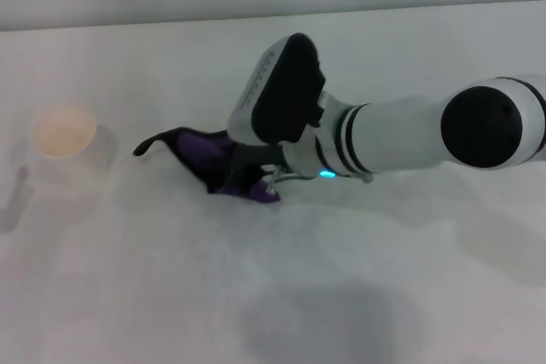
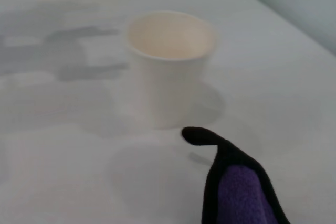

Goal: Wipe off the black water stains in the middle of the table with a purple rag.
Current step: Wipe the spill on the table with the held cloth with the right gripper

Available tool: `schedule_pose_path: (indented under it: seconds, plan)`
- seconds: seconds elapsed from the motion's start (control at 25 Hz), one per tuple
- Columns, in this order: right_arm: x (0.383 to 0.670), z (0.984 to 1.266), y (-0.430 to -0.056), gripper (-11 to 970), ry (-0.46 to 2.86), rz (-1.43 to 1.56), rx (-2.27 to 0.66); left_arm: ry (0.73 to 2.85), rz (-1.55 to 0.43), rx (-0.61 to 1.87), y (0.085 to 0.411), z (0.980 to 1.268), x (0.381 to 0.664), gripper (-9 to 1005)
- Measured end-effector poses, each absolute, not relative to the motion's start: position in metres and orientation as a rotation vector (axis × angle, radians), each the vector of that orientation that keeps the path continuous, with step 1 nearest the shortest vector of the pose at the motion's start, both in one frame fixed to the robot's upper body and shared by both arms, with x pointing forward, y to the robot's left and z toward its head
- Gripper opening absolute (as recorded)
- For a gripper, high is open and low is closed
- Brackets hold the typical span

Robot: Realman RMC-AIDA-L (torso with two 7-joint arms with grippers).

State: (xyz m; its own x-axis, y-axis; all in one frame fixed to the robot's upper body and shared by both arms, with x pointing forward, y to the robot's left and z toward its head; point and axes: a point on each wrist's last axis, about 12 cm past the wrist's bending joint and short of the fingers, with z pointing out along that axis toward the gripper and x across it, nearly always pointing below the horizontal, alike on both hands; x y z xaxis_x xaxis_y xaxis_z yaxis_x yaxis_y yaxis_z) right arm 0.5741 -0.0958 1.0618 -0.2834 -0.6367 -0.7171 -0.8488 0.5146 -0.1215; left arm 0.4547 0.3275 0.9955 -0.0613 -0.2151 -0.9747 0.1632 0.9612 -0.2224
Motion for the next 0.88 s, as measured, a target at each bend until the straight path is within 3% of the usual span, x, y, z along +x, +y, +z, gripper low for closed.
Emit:
schedule_pose_path:
  seconds: [0.4, 0.88]
  plan:
    - [0.594, 1.057, -0.129, 105, 2.091, 0.292, -1.055, 1.605, -0.308, -0.043, 0.328, 0.995, 0.453, 887]
    - [0.609, 1.082, -0.189, 106, 2.165, 0.31, -1.006, 1.602, -0.304, -0.042, 0.329, 0.995, 0.452, 887]
